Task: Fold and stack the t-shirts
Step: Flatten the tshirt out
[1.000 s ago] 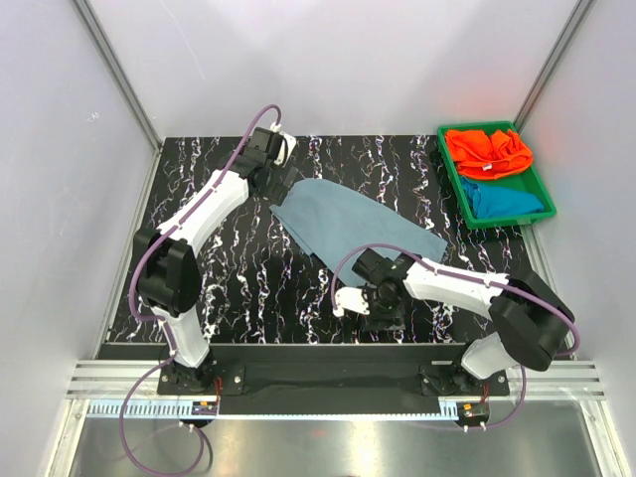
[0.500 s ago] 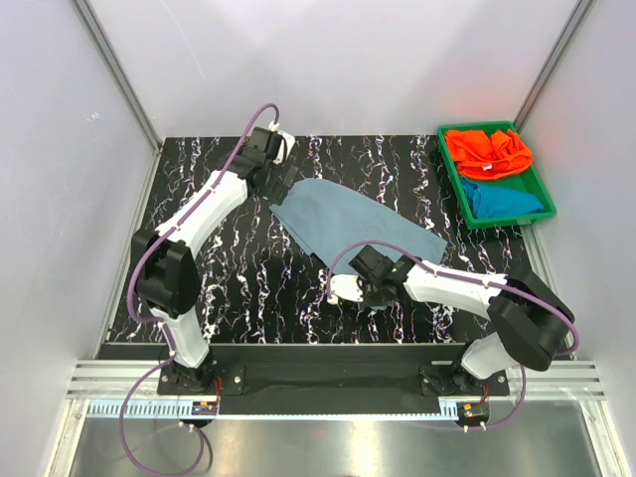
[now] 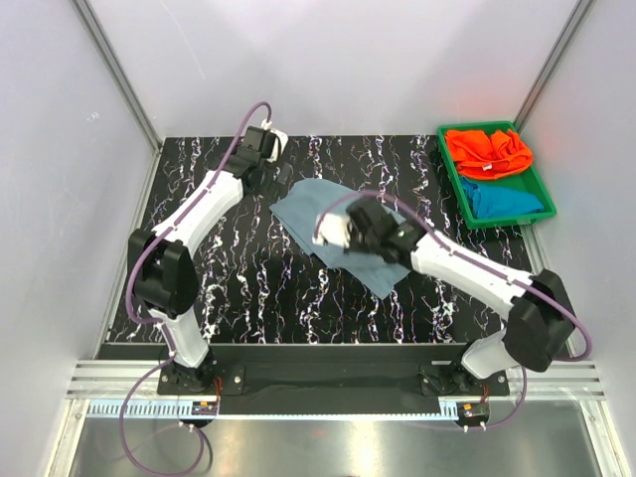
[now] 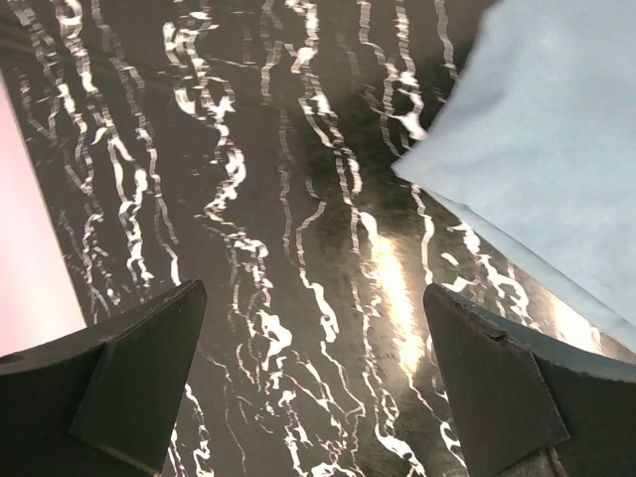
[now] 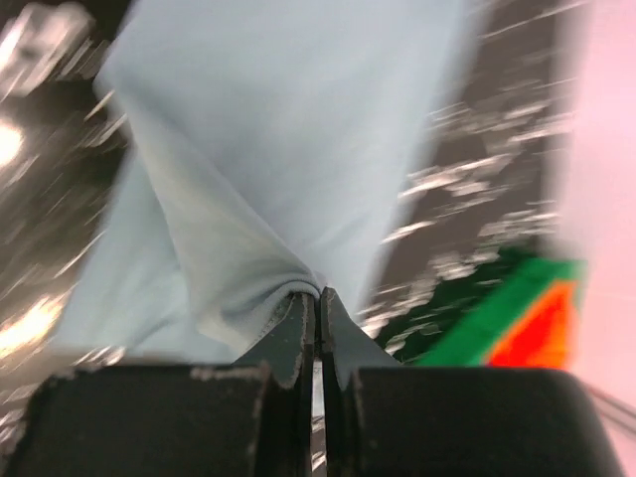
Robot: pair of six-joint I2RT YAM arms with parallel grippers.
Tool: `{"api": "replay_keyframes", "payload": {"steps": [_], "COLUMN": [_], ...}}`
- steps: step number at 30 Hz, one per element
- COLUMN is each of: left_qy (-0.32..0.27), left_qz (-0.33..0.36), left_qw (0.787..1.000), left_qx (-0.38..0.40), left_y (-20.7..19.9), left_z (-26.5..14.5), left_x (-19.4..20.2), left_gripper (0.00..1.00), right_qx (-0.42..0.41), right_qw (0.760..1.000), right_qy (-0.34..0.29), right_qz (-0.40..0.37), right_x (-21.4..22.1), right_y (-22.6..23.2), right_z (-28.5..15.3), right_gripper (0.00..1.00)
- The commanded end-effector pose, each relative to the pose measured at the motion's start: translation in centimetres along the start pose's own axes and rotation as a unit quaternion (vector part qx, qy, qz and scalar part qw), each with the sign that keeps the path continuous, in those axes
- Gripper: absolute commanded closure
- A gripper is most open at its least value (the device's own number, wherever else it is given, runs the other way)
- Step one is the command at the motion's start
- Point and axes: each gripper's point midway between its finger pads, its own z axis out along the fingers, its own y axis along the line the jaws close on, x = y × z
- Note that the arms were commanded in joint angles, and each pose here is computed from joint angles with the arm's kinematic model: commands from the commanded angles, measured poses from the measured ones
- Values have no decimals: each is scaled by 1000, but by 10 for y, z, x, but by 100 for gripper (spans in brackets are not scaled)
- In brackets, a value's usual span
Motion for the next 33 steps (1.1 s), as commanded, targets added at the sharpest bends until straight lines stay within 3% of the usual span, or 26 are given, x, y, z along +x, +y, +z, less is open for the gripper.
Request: {"api": "replay_keyframes", "payload": {"steps": [1, 8, 13, 19, 23, 25, 26, 29, 31, 32, 33], "left_qy": [-46, -96, -138, -169, -171, -171, -172, -176, -179, -179, -177], "left_qz": [-41, -90, -115, -137, -145, -156, -160, -168, -171, -171, -172], "left_qw": [997, 982, 961, 946, 942, 938, 937, 932, 929, 929, 929], "left_qx": [-46, -137, -208, -239, -250, -257, -259, -270, -274, -275, -274], "left_y": [30, 88, 147, 177, 184, 190, 192, 201, 205, 205, 205], "left_z": [-14, -46, -76, -102, -107, -109, -110, -116, -120, -120, -119], "left_x": [-20, -39, -47, -51, -50, -50, -51, -52, -53, -52, -50], "left_gripper": [1, 1, 2, 2, 2, 2, 2, 2, 2, 2, 2], "right_qx": [115, 185, 170, 153, 141, 122, 139, 130, 140, 101, 132], "right_qw": [990, 967, 957, 934, 884, 876, 854, 844, 862, 895, 892], "right_qy": [-67, -160, -219, -317, -441, -464, -500, -518, -483, -429, -420], "right_qz": [38, 73, 86, 64, 60, 51, 44, 50, 57, 65, 98], "right_x": [-47, -105, -137, -185, -235, -261, -271, -288, -273, -257, -221], "right_y": [-88, -161, -164, -175, -188, -187, -197, -199, -203, -187, -211], "right_z": [-46, -115, -151, -209, -275, -275, -309, -310, -292, -235, -241], "right_gripper": [100, 100, 100, 100, 100, 100, 100, 100, 100, 100, 100]}}
